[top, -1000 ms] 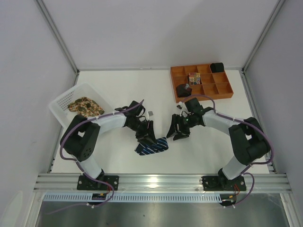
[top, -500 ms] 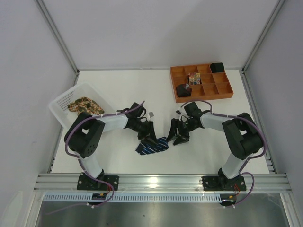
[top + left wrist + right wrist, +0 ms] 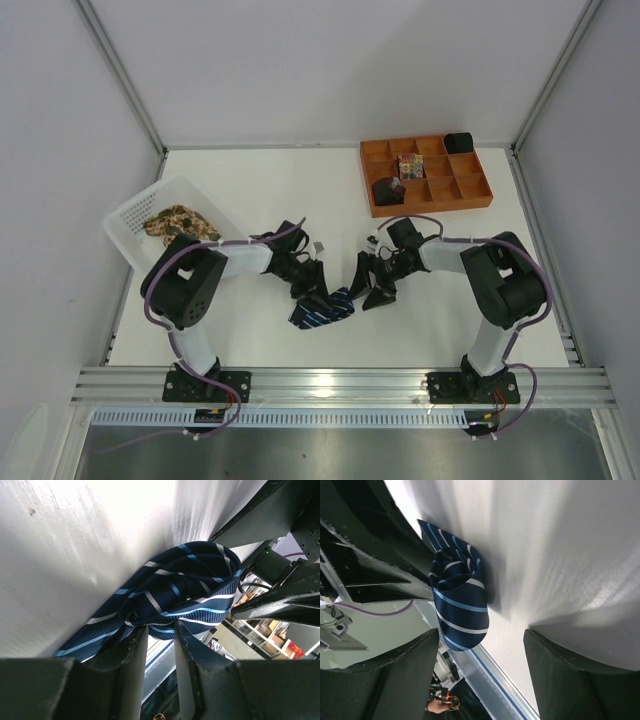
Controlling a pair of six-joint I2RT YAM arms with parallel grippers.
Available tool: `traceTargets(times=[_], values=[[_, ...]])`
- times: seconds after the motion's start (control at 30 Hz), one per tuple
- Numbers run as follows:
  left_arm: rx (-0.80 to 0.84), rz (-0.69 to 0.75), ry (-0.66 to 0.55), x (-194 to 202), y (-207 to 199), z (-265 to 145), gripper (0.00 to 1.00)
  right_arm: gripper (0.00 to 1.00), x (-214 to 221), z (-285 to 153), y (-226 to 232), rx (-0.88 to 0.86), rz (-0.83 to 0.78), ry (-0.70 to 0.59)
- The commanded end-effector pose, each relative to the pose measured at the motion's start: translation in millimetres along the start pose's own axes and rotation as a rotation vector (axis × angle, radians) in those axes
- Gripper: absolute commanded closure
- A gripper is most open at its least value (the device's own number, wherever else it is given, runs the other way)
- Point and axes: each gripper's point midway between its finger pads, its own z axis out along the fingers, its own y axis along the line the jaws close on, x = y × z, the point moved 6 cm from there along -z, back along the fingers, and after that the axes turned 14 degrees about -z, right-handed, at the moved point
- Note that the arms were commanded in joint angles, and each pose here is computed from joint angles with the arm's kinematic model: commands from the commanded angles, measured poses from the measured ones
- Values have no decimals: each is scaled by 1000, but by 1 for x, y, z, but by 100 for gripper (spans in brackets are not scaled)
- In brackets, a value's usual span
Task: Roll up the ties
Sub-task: Roll the tie
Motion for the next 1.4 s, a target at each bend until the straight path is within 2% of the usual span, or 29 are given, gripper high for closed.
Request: traceTargets(times=[0.0,0.33,1.37], values=[[-27,7,-16,-4,11,6,66,25,-5,1,3,-55,-26,-16],[-35,-8,-17,-8,22,10,66,16,-14,0,7,-91,-61,-15],[-34,-57,-16,-8,54,10,67,19,-18,48,28,-31,-176,40]])
